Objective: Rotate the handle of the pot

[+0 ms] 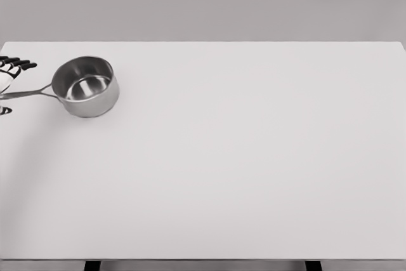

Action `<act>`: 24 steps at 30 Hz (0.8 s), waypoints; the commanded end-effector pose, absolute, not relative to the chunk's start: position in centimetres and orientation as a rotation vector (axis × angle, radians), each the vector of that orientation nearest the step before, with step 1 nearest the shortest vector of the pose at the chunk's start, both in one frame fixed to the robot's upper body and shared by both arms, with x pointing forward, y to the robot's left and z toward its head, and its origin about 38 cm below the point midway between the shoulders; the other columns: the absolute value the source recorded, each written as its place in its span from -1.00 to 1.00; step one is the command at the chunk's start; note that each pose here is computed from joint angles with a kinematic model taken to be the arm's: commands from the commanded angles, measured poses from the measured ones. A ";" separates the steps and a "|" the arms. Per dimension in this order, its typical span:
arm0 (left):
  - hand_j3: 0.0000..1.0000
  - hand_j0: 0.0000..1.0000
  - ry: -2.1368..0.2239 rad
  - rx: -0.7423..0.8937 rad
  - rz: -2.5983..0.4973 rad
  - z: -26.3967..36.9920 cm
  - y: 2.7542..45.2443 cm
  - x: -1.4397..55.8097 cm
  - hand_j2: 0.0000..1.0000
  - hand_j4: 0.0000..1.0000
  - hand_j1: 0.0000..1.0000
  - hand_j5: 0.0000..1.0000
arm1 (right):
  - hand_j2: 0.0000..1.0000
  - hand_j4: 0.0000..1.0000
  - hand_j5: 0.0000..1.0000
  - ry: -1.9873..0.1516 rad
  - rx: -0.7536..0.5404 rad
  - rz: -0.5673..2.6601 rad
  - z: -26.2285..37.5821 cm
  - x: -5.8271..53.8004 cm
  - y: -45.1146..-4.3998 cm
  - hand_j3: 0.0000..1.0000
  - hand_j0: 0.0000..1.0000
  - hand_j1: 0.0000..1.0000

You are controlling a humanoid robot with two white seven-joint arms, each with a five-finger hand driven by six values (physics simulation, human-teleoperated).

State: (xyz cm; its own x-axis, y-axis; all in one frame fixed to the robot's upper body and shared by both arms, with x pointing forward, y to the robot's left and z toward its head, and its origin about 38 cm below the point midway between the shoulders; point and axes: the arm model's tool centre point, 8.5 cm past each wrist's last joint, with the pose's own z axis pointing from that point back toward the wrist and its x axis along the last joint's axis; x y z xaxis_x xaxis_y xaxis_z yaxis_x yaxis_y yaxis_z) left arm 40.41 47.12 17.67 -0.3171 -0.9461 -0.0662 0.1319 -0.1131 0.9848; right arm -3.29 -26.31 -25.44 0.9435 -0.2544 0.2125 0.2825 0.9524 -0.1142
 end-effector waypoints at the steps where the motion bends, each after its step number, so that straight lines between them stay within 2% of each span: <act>1: 1.00 1.00 -1.277 0.984 -1.564 17.3 47.1 40.4 1.00 1.00 1.00 1.00 | 1.00 1.00 1.00 -0.198 -0.144 -0.275 -25.4 -3.3 -26.3 1.00 1.00 1.00; 24: 1.00 1.00 -1.368 0.970 -1.600 18.5 43.8 42.3 1.00 1.00 1.00 1.00 | 1.00 1.00 1.00 -0.198 -0.144 -0.275 -25.4 -3.3 -26.3 1.00 1.00 1.00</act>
